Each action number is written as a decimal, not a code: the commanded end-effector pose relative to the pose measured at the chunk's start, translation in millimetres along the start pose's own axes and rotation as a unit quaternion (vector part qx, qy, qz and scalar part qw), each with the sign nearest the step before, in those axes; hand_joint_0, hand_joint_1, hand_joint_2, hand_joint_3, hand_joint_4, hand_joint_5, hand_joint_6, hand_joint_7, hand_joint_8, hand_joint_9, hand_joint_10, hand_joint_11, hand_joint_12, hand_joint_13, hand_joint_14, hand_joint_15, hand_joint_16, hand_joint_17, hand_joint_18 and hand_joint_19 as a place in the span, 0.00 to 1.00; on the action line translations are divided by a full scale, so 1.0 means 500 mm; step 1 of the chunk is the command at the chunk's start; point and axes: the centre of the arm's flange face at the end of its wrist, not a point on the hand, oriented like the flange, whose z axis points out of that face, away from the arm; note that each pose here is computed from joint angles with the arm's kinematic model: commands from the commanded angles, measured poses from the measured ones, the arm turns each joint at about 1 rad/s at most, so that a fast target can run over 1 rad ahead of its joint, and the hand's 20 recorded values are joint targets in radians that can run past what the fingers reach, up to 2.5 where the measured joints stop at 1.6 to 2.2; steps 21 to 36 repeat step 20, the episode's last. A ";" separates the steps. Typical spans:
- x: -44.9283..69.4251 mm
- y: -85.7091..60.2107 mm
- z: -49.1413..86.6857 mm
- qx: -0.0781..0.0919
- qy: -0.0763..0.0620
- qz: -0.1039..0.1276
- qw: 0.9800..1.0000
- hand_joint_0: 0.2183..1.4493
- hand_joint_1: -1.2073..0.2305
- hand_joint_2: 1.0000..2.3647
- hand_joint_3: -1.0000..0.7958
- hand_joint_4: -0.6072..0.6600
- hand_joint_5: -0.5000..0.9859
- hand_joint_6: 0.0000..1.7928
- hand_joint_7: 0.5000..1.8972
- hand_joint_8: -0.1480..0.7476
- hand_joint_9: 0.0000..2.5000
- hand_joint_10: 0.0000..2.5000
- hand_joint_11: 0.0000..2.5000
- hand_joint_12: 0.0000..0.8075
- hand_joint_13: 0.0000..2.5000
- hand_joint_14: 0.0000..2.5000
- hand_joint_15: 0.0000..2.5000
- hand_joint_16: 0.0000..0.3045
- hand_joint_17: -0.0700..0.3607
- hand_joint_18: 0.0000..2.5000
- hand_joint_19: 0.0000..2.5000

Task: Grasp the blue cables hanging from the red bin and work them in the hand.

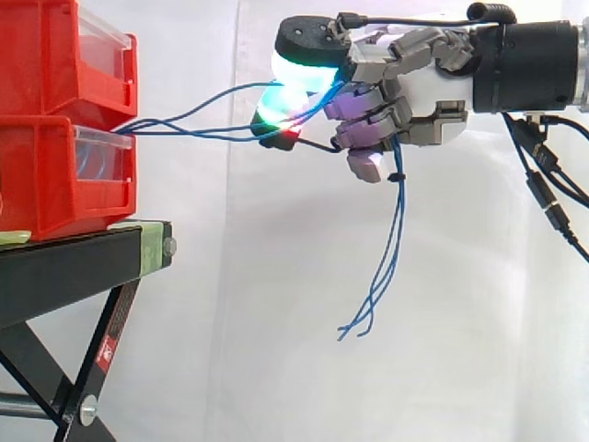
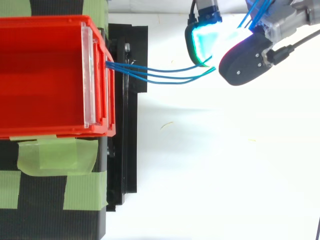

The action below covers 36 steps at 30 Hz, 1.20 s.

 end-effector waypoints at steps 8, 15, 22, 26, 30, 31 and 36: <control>0.001 0.001 0.000 0.000 0.001 0.000 1.000 0.53 0.32 0.02 0.34 0.60 0.86 0.01 0.71 0.47 0.45 1.00 1.00 0.53 0.47 1.00 0.65 0.16 0.41 0.56 0.34; 0.000 0.000 0.000 0.000 0.000 0.000 1.000 0.53 0.33 0.02 0.33 0.60 0.85 0.01 0.72 0.48 0.45 1.00 1.00 0.54 0.47 1.00 0.64 0.16 0.41 0.56 0.34; 0.000 0.000 0.000 0.000 0.000 0.000 1.000 0.53 0.33 0.02 0.33 0.60 0.86 0.01 0.71 0.48 0.45 1.00 1.00 0.54 0.47 1.00 0.64 0.16 0.41 0.55 0.35; 0.000 0.000 0.000 0.000 0.000 0.000 1.000 0.53 0.33 0.02 0.33 0.60 0.86 0.01 0.71 0.48 0.45 1.00 1.00 0.54 0.47 1.00 0.64 0.16 0.41 0.55 0.35; 0.000 0.000 0.000 0.000 0.000 0.000 1.000 0.53 0.33 0.02 0.33 0.60 0.86 0.01 0.71 0.48 0.45 1.00 1.00 0.54 0.47 1.00 0.64 0.16 0.41 0.55 0.35; 0.000 0.000 0.000 0.000 0.000 0.000 1.000 0.53 0.33 0.02 0.33 0.60 0.86 0.01 0.71 0.48 0.45 1.00 1.00 0.54 0.47 1.00 0.64 0.16 0.41 0.55 0.35; 0.000 0.000 0.000 0.000 0.000 0.000 1.000 0.53 0.33 0.02 0.33 0.60 0.86 0.01 0.71 0.48 0.45 1.00 1.00 0.54 0.47 1.00 0.64 0.16 0.41 0.55 0.35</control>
